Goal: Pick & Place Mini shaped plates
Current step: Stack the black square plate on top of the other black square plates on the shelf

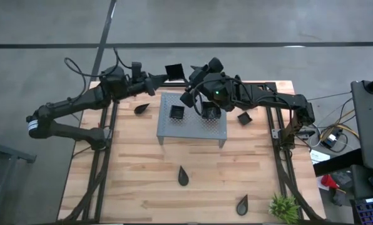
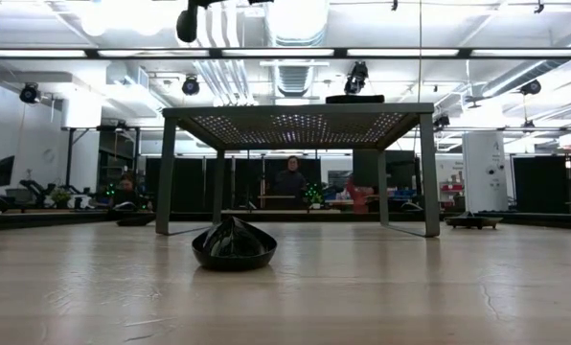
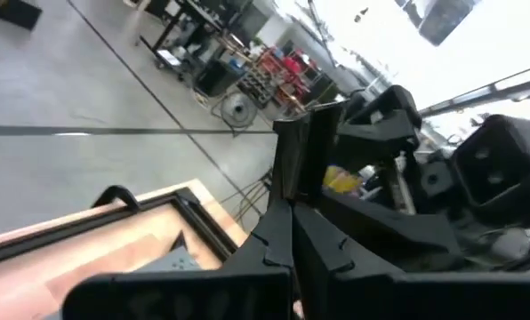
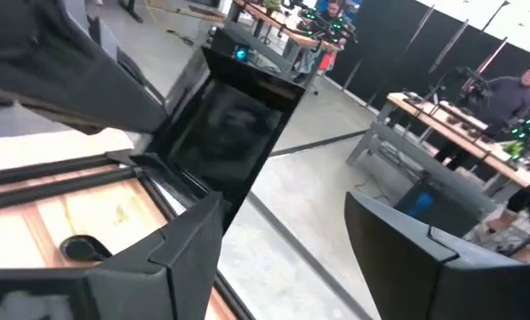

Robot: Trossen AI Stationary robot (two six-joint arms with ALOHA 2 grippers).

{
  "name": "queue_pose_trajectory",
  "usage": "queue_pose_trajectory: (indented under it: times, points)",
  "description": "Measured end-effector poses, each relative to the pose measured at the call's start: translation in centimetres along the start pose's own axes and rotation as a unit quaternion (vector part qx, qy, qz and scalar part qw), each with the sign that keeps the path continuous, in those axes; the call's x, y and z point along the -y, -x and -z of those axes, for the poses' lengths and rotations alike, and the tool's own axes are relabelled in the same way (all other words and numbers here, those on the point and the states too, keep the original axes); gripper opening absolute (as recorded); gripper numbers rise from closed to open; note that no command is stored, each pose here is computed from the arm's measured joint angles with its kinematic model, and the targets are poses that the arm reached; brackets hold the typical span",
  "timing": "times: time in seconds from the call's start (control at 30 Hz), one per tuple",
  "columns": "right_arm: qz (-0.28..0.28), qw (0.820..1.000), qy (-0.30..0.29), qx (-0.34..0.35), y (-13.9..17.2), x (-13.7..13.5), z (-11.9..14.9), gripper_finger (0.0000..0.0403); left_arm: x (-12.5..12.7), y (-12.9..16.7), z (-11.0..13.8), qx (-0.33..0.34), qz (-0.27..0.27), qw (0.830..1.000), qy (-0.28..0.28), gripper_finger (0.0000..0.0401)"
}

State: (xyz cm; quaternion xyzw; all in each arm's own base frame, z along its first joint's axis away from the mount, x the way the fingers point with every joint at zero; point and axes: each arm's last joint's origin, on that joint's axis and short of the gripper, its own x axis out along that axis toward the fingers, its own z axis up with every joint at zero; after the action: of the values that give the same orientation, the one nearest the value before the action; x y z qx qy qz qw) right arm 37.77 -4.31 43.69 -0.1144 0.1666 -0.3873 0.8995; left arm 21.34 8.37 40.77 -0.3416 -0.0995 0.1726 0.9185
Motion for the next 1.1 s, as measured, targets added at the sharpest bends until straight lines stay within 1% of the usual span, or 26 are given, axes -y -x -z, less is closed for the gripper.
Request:
queue_pose_trajectory:
  times: [0.1,0.23,0.3,0.4,0.47,0.53,0.63,0.77,0.93,1.1]
  points:
    - [-0.004,1.000,-0.005,0.003,0.2,0.0,-0.2,0.0242,-0.3,0.1,0.3,-0.018,-0.023,1.000,-0.004,0.0000]
    - [-0.007,1.000,0.002,0.010,0.7,0.3,-0.6,0.0249,-1.2,0.2,1.3,-0.067,-0.070,0.995,0.017,0.0000]
    - [-0.007,1.000,0.004,0.010,0.9,0.4,-0.7,0.0251,-1.2,0.2,1.3,-0.069,-0.071,0.995,0.016,0.0000]
    - [-0.008,1.000,0.027,0.004,0.9,0.4,-0.5,0.0251,-1.1,0.3,1.2,-0.065,-0.065,0.996,0.017,0.0000]
    - [-0.008,0.999,0.033,0.000,0.9,0.3,-0.4,0.0248,-1.3,0.4,1.5,-0.089,-0.069,0.993,0.037,0.0000]
    - [-0.008,1.000,0.028,0.003,1.0,0.5,-0.7,0.0244,-1.9,0.5,2.2,-0.126,-0.099,0.985,0.068,0.0000]
    - [-0.008,1.000,0.024,0.007,1.1,0.7,-0.9,0.0240,-2.8,0.3,3.4,-0.182,-0.133,0.971,0.085,0.0000]
    - [-0.008,1.000,0.022,0.007,1.1,0.7,-0.9,0.0236,-3.8,-0.6,4.7,-0.248,-0.142,0.951,0.117,0.0000]
    - [-0.009,1.000,0.023,0.006,1.1,0.6,-0.8,0.0237,-4.9,-1.9,5.7,-0.295,-0.144,0.932,0.156,0.0000]
    - [-0.009,1.000,0.016,0.006,1.1,0.6,-0.8,0.0243,-5.9,-2.1,6.6,-0.341,-0.171,0.906,0.182,0.0000]
